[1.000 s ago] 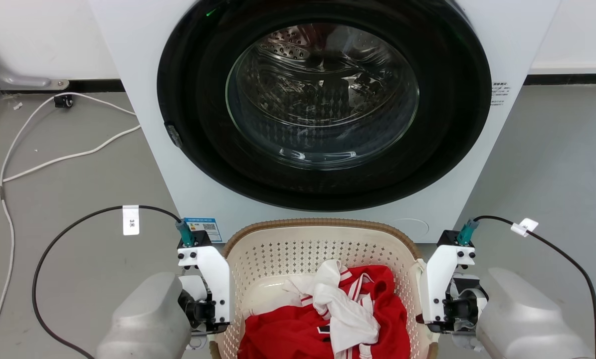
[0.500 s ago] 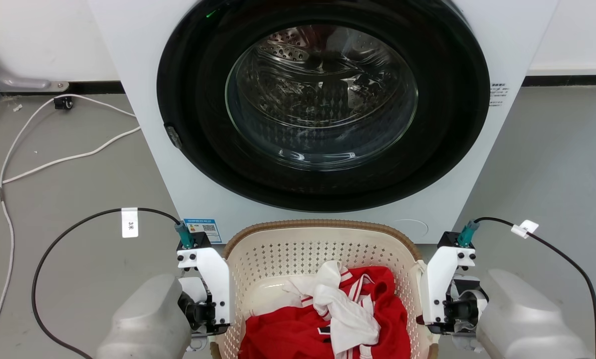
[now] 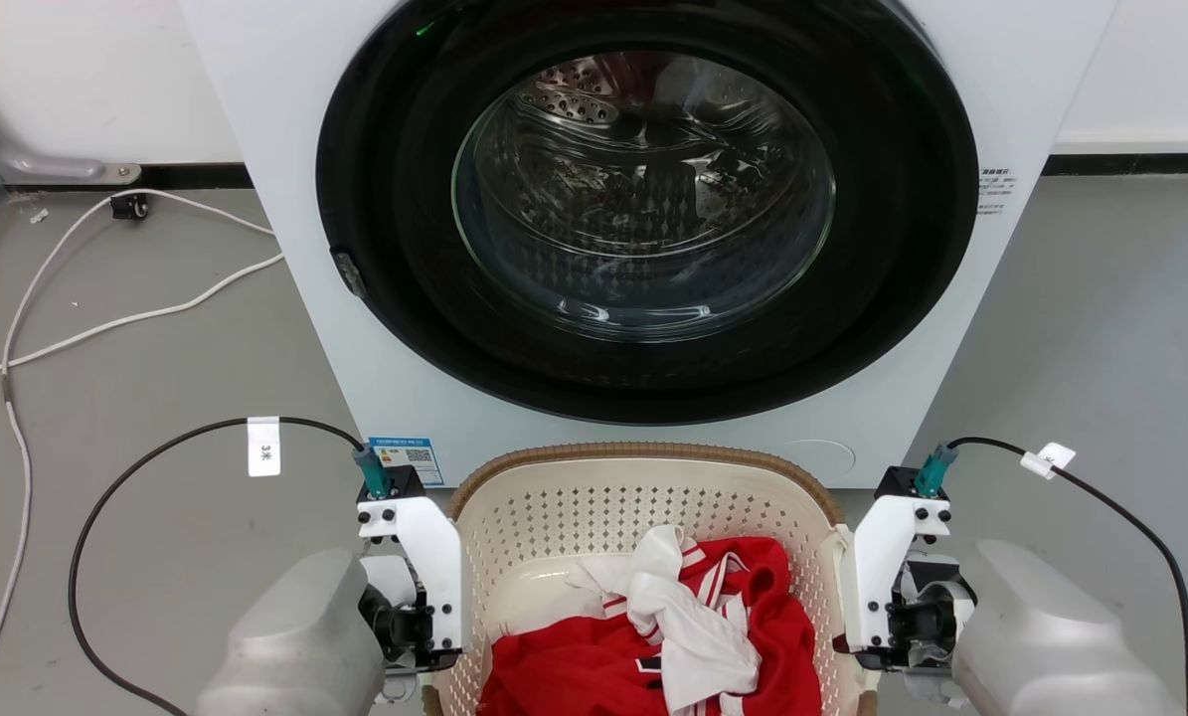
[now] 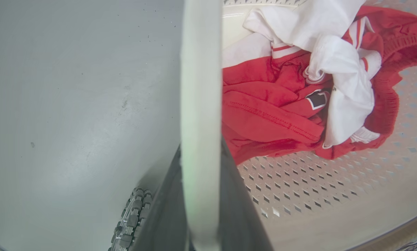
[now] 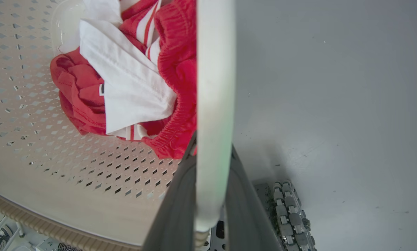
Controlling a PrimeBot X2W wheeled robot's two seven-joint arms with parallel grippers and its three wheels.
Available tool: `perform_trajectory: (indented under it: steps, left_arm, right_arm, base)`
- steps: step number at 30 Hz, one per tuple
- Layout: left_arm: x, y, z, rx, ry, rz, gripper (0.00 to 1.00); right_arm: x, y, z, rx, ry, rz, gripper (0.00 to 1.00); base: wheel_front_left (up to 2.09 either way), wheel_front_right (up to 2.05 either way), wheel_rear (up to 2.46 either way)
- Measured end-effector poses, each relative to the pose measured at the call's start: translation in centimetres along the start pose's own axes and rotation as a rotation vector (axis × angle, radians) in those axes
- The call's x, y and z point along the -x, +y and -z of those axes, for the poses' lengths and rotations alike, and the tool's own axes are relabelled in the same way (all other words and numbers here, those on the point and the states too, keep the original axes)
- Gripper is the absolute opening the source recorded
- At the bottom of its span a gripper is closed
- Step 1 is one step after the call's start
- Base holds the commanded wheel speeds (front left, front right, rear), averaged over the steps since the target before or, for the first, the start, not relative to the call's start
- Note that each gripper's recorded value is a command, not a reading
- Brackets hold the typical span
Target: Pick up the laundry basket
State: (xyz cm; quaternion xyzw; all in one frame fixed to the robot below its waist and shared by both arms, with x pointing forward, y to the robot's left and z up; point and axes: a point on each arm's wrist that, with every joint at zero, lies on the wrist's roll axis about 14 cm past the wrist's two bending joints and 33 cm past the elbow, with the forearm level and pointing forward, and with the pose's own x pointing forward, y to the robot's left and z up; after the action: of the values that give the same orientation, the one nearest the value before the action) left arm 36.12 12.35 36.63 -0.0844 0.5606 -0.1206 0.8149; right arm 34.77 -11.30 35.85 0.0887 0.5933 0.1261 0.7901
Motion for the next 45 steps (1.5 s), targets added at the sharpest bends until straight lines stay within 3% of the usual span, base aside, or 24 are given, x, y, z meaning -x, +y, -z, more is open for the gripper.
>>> perform_trajectory:
  steps: [45]
  left_arm:
    - [-0.2, -0.1, -0.5, -0.022, -0.053, -0.006, 0.00]
  right_arm:
    - [-0.2, -0.2, 1.1, -0.038, 0.039, -0.012, 0.00]
  base:
    - [0.00, 0.00, 0.00]
